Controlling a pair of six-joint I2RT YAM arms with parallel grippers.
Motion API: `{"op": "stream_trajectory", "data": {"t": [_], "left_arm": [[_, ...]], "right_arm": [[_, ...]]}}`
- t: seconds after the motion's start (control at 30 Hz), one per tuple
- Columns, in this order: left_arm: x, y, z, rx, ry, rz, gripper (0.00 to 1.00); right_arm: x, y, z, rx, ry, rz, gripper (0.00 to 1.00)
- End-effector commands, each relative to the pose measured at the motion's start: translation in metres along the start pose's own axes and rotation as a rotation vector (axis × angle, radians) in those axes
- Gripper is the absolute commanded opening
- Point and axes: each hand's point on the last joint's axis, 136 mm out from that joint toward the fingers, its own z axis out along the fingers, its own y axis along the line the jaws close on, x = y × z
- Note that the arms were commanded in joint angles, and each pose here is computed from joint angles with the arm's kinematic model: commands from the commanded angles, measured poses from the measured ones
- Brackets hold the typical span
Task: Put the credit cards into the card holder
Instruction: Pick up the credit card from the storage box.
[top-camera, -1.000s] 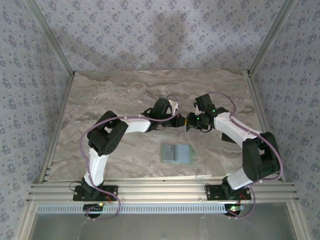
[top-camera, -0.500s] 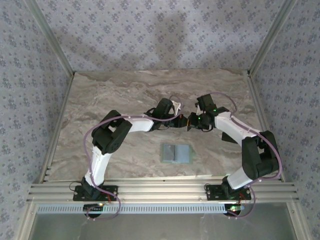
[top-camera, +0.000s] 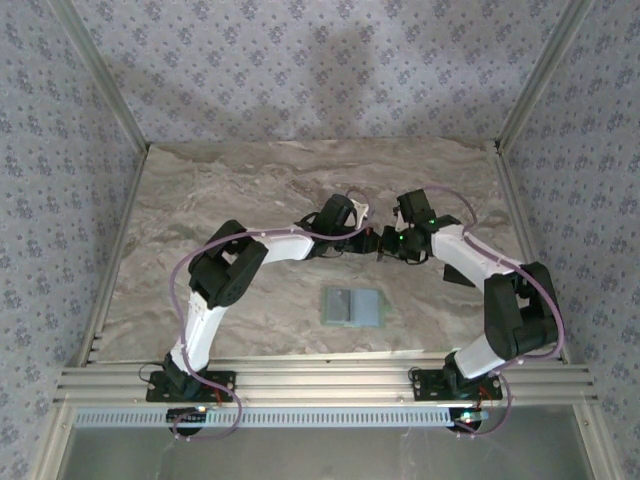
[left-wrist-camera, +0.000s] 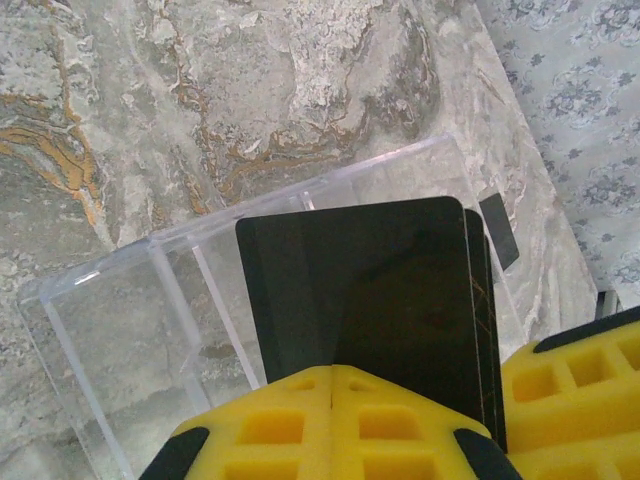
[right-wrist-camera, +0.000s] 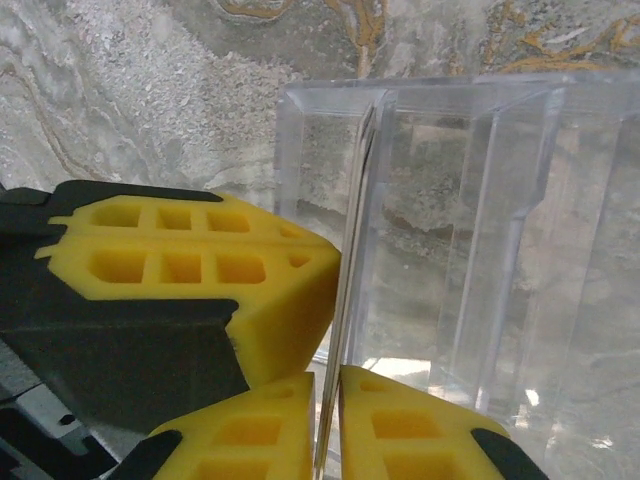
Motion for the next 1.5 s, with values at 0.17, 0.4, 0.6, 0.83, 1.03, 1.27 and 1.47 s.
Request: {"op": "stream_trajectory", "data": {"t": [0.17,0.4,0.6,0.83,1.03,1.27,1.47], "left_arm": [[0.025,0.024,0.016,-0.099,0.067,-0.001,0.0],[0.026,0.026,0.017,-0.106,0.072,-0.002,0.0],[0.025,0.027,0.018,-0.107,0.073,-0.005,0.0],[0.026,0.027,0.02,-0.108,0.078,-0.005,0.0],[0.027,0.028,0.021,-0.109,0.082,-0.007,0.0],[0.027,0.03,0.022,-0.114,0.081,-0.011,0.0],[0.027,0.03,0.022,-0.116,0.08,-0.011,0.0]], "right_arm": [[0.002,0.014,-0.011,-0.082,-0.006,0.006,0.17],[0.002,0.012,-0.013,-0.069,-0.013,0.008,0.17],[0.001,0.01,-0.017,-0.062,-0.026,0.007,0.14],[0.001,0.009,-0.017,-0.055,-0.025,0.007,0.12],[0.001,0.006,-0.019,-0.039,-0.032,0.008,0.13],[0.002,0.002,-0.025,-0.016,-0.044,0.01,0.14],[0.002,0.001,-0.025,-0.013,-0.043,0.014,0.09]]}}
